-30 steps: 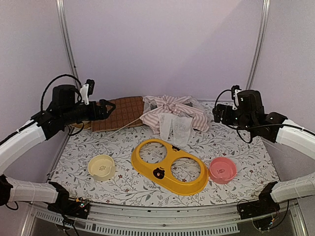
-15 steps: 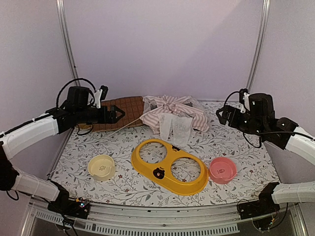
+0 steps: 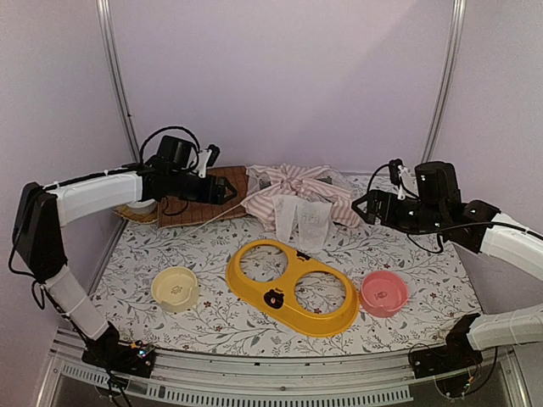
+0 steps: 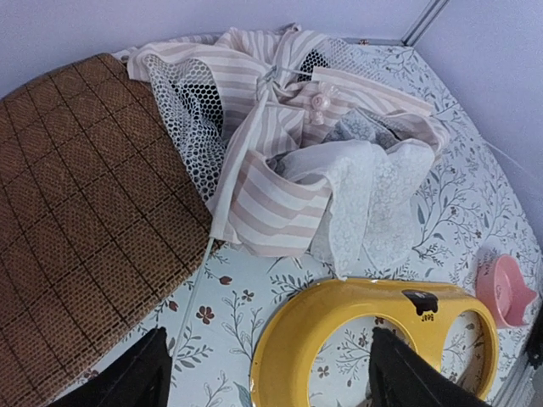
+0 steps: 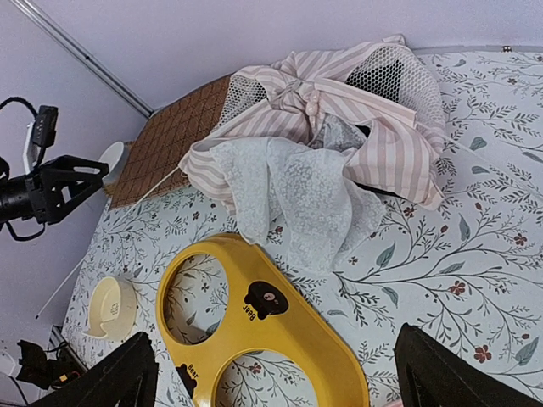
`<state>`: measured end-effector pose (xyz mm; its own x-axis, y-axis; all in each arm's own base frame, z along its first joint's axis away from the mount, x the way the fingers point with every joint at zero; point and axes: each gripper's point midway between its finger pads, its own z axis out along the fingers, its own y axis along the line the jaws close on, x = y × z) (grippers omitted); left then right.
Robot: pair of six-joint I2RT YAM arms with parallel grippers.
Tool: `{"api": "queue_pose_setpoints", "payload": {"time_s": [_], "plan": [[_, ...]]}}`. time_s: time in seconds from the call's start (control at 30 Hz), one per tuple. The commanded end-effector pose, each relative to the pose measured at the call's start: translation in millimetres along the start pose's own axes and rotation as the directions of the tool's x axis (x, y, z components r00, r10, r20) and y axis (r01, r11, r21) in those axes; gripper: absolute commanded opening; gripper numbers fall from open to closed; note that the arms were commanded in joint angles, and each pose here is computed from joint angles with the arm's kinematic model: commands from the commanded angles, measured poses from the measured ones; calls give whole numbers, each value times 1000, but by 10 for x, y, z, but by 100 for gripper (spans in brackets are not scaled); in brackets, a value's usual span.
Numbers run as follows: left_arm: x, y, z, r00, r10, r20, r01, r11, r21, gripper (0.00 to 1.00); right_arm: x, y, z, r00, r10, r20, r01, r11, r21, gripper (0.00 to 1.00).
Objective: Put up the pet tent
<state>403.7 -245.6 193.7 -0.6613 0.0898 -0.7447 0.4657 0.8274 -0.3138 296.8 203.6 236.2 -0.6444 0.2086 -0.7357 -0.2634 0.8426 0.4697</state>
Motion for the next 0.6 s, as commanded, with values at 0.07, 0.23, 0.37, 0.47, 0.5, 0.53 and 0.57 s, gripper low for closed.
{"api": "queue_pose_setpoints", "payload": {"time_s": [0.07,0.23,0.37,0.47,0.5,0.53,0.57], "plan": [[-74,40,425,994,80,-81,-82,996,-27,71,10,246,78,999,-43,-31,38,990,-136,99],[-37,80,777,982,115,-149,-119,993,-19,61,29,236,103,994,-93,-55,86,988,-128,100],[58,113,1034,969,137,-208,-143,990,-13,56,19,214,79,992,-113,-50,107,987,-118,100],[98,100,1120,963,149,-223,-154,988,-2,53,45,195,79,992,-109,-56,102,988,-115,100],[106,98,1139,962,154,-226,-157,988,1,53,63,192,83,993,-104,-61,97,989,-115,100],[117,102,1158,960,157,-230,-161,987,4,53,90,189,88,993,-100,-69,92,989,-119,100],[130,109,1176,959,162,-234,-165,986,5,52,105,190,89,993,-93,-72,84,989,-123,100]]}}
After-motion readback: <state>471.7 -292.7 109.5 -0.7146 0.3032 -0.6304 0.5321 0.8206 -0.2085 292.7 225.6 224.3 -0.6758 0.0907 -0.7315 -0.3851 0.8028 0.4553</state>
